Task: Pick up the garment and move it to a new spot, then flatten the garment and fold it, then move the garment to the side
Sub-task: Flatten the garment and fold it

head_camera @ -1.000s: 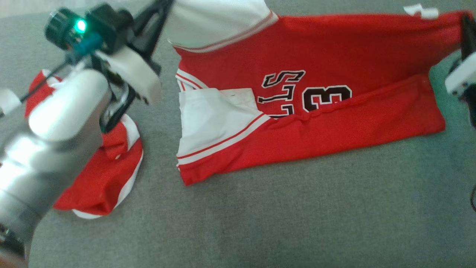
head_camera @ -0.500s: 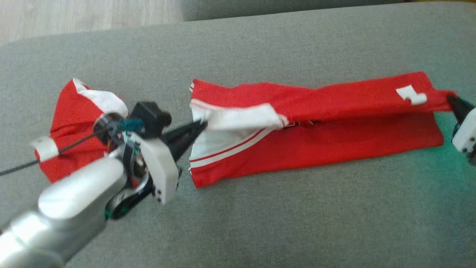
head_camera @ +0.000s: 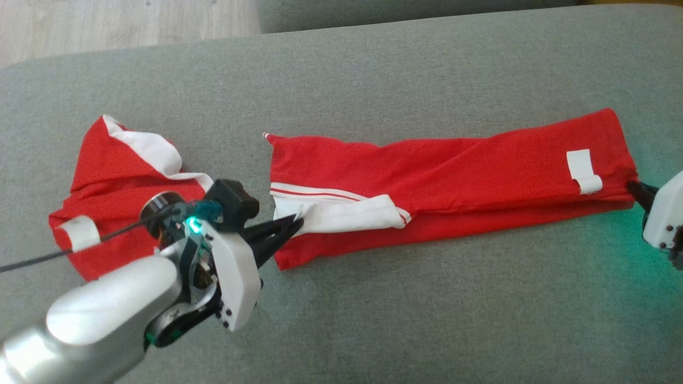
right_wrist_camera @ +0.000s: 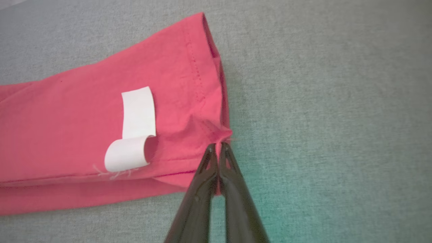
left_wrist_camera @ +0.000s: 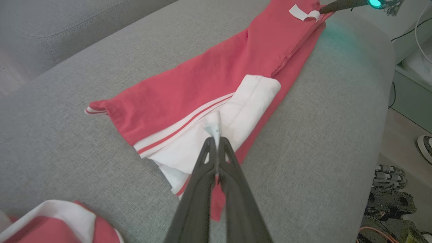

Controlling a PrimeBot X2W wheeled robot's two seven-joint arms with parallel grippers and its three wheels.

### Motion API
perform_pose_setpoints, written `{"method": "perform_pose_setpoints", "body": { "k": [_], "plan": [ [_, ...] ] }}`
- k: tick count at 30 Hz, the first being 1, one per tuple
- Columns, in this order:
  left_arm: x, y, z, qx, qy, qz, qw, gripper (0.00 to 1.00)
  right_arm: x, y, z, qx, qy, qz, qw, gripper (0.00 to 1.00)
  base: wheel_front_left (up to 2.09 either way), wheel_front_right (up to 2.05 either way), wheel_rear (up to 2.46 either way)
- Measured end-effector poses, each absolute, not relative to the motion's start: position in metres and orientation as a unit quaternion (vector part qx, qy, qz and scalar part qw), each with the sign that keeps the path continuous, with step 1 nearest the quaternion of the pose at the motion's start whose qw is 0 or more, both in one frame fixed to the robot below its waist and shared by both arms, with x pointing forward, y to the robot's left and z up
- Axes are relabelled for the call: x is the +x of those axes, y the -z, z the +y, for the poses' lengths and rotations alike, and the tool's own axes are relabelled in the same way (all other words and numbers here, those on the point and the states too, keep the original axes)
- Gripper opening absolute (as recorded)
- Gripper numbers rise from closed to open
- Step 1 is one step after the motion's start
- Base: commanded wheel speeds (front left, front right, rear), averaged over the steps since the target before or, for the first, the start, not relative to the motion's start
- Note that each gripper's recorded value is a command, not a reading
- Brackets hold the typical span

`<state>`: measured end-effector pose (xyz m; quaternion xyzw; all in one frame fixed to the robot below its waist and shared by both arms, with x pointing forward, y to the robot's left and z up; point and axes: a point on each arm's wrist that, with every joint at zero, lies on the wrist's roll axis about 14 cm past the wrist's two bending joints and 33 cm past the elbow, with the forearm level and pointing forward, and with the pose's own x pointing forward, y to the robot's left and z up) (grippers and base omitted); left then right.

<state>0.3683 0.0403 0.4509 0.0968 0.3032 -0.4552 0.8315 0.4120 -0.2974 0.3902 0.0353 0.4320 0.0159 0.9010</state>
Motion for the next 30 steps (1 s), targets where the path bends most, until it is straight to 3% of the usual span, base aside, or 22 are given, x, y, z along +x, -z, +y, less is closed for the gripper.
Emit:
{"method": "perform_pose_setpoints", "body": {
  "k": [8, 9, 10, 11, 16, 20, 23, 26, 30],
  "plan": [
    [0.357, -0.431, 0.04, 0.108, 0.459, 0.324, 0.82, 0.0, 0.397, -0.381, -0.296, 0.047, -0.018, 0.468, 0.882, 0.0, 0.0, 0.0, 0.0],
    [0.358, -0.429, 0.041, 0.112, 0.458, 0.323, 0.821, 0.4, 0.395, -0.38, -0.297, 0.049, -0.016, 0.47, 0.881, 0.42, 0.0, 0.0, 0.0],
    [0.36, -0.429, 0.041, 0.119, 0.457, 0.317, 0.822, 0.81, 0.395, -0.379, -0.299, 0.058, -0.01, 0.468, 0.882, 1.0, 0.0, 0.0, 0.0],
    [0.362, -0.428, 0.042, 0.125, 0.457, 0.312, 0.824, 1.0, 0.395, -0.379, -0.3, 0.071, -0.006, 0.469, 0.88, 1.0, 0.0, 0.0, 0.0],
    [0.386, -0.442, 0.034, 0.113, 0.433, 0.256, 0.857, 1.0, 0.422, -0.407, -0.299, 0.11, 0.003, 0.389, 0.915, 1.0, 0.0, 0.0, 0.0],
    [0.426, -0.492, 0.024, 0.057, 0.387, 0.149, 0.908, 1.0, 0.464, -0.469, -0.289, 0.107, -0.01, 0.241, 0.965, 1.0, 0.0, 0.0, 0.0],
    [0.45, -0.537, 0.022, -0.022, 0.341, 0.058, 0.938, 1.0, 0.481, -0.517, -0.266, 0.116, -0.034, 0.127, 0.985, 1.0, 0.0, 0.0, 0.0],
    [0.466, -0.566, 0.039, -0.079, 0.273, -0.008, 0.959, 1.0, 0.48, -0.545, -0.242, 0.114, -0.057, 0.043, 0.991, 1.0, 0.0, 0.0, 0.0],
    [0.462, -0.568, 0.06, -0.155, 0.196, -0.015, 0.968, 1.0, 0.459, -0.556, -0.223, 0.128, -0.063, -0.026, 0.989, 1.0, 0.0, 0.0, 0.0]
  ]
}}
